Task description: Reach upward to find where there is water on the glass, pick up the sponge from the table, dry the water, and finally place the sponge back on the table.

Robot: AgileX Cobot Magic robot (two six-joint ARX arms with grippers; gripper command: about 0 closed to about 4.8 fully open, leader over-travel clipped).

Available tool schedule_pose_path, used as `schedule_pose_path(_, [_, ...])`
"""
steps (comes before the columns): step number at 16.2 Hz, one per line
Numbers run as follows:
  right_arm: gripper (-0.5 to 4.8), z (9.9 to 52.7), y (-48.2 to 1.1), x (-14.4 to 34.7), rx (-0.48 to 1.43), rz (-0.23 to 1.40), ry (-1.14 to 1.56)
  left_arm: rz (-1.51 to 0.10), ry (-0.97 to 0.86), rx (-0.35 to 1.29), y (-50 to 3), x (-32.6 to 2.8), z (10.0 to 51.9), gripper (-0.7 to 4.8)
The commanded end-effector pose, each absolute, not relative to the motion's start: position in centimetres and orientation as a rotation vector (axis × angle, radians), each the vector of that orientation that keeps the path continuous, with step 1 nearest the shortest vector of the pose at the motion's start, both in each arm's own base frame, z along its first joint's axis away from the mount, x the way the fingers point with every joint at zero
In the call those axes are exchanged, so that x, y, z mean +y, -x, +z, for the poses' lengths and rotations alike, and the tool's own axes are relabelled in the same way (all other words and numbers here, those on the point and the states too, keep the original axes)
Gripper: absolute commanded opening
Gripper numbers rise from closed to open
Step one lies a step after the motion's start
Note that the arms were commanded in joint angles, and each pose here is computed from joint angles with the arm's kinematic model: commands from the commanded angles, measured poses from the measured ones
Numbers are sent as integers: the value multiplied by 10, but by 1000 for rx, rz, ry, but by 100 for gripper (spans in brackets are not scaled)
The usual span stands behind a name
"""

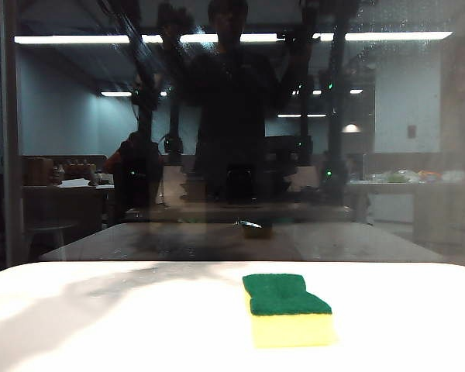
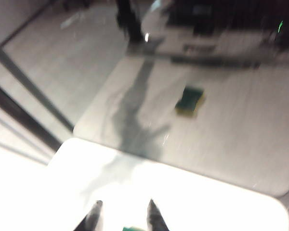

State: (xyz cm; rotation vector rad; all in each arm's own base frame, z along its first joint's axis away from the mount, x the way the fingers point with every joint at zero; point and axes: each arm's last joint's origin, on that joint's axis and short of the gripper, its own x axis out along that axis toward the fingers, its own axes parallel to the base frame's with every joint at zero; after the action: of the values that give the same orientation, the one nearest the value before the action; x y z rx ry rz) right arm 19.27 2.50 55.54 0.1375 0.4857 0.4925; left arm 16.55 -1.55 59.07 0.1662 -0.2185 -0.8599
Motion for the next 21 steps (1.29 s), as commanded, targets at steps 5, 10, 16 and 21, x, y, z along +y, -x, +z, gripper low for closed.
schedule_pose_path(5, [215,499,-209,51,751,528,-105,-864,-175,-238,-161,-16,594,-6])
schedule_pose_path(10, [266,438,-183,45,874,486,-56,-864,-175,-238,-161,-16,594,-6])
schedule_pose_path(16, [285,365,-204,56,887,561,-145,-864,-176,-239,-161,-16,594,-6])
schedule_pose_path(21, [340,287,-218,73,955,588,-189,-862,-190,-267,-160,-16,596,-6])
